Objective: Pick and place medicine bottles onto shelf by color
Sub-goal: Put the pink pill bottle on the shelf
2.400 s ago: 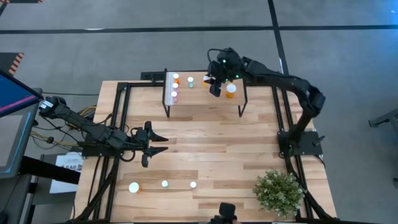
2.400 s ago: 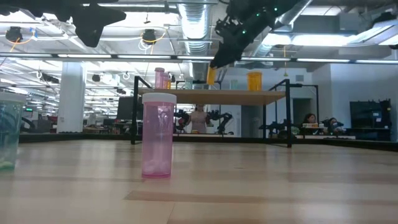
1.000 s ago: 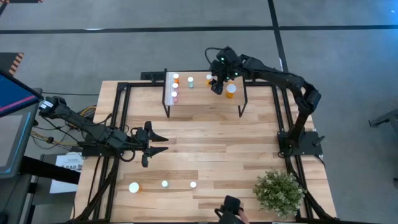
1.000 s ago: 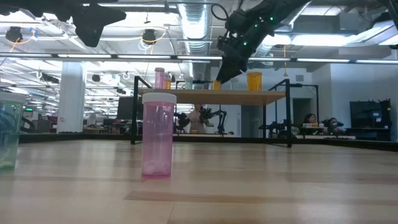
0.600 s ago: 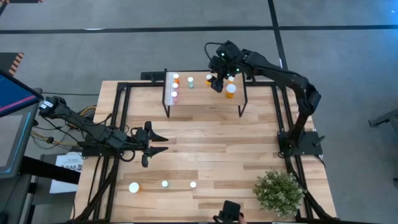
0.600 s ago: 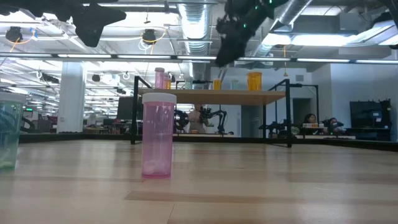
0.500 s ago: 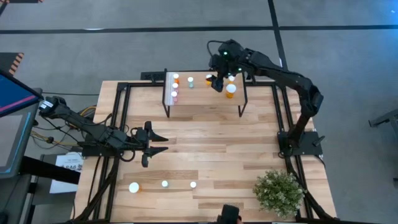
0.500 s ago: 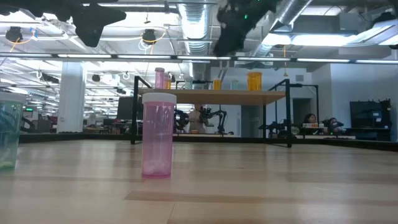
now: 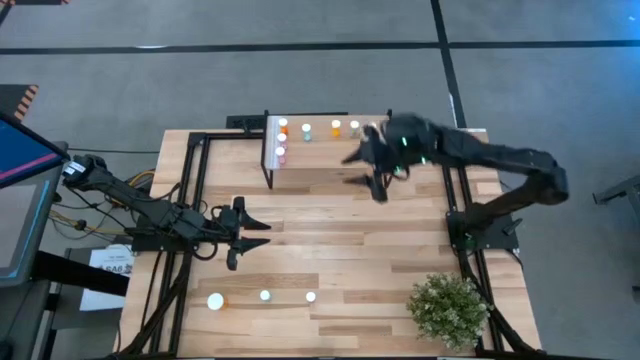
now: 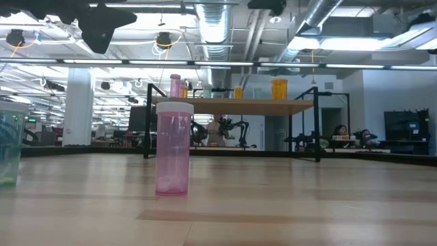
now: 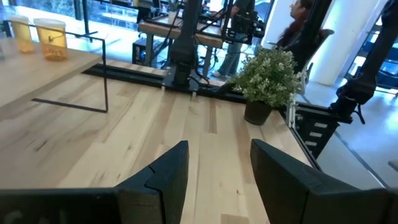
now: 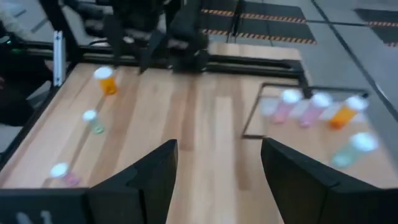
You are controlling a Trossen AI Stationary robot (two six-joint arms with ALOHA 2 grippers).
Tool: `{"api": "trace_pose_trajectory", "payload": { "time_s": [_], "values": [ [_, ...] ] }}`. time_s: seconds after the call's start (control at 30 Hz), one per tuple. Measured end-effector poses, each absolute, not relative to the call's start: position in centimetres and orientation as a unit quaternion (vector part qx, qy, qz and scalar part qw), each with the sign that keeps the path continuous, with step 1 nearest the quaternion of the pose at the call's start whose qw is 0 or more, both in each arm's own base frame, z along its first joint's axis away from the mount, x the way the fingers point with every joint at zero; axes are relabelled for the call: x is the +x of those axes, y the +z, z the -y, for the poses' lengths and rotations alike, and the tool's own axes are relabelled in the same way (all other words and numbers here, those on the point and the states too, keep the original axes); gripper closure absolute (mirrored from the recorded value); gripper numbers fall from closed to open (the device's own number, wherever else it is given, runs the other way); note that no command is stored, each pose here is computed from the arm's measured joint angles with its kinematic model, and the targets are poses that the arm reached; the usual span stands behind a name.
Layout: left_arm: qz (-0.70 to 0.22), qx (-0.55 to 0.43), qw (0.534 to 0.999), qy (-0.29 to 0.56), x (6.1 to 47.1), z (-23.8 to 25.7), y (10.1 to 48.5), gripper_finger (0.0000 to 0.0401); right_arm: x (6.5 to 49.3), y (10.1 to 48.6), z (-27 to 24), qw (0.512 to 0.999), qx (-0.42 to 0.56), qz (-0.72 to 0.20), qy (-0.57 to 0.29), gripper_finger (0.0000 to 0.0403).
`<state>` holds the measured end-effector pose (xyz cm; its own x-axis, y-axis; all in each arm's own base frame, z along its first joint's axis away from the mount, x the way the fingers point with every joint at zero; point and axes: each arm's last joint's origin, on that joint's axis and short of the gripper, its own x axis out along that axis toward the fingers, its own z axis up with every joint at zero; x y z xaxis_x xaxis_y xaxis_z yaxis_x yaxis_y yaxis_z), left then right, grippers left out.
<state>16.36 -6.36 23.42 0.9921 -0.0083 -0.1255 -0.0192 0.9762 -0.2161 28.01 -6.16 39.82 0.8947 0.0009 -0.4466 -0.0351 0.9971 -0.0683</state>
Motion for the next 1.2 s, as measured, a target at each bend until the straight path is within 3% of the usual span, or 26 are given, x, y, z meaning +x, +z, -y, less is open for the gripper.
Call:
{"api": "trace_pose_trajectory", "payload": {
  "time_s": [0.13, 0.3, 0.57, 1.03, 1.2],
  "values": [
    [-0.063, -0.118, 0.991, 0.005, 16.4, 6.4, 23.4, 0.0241, 26.7, 36.1, 2.6, 0.974, -0.022, -0.224, 0.029, 0.0148],
    [-0.065, -0.119, 0.991, 0.006, 16.7, 6.5, 23.2, 0.0241, 25.4, 32.4, -2.0, 0.986, -0.025, -0.145, 0.082, 0.0148],
    [-0.06, -0.114, 0.991, 0.019, 16.8, 6.5, 23.2, 0.0241, 25.5, 30.2, -7.5, 0.982, -0.09, 0.001, 0.169, 0.0148],
    [-0.107, -0.13, 0.986, 0.021, 17.9, 7.1, 21.5, 0.0241, 29.2, 25.7, -8.8, 0.978, -0.098, -0.06, 0.177, 0.0149],
    [-0.115, -0.138, 0.984, 0.018, 18.1, 7.2, 21.2, 0.0241, 31.3, 24.6, -9.1, 0.973, -0.089, -0.123, 0.176, 0.0149]
  ]
}}
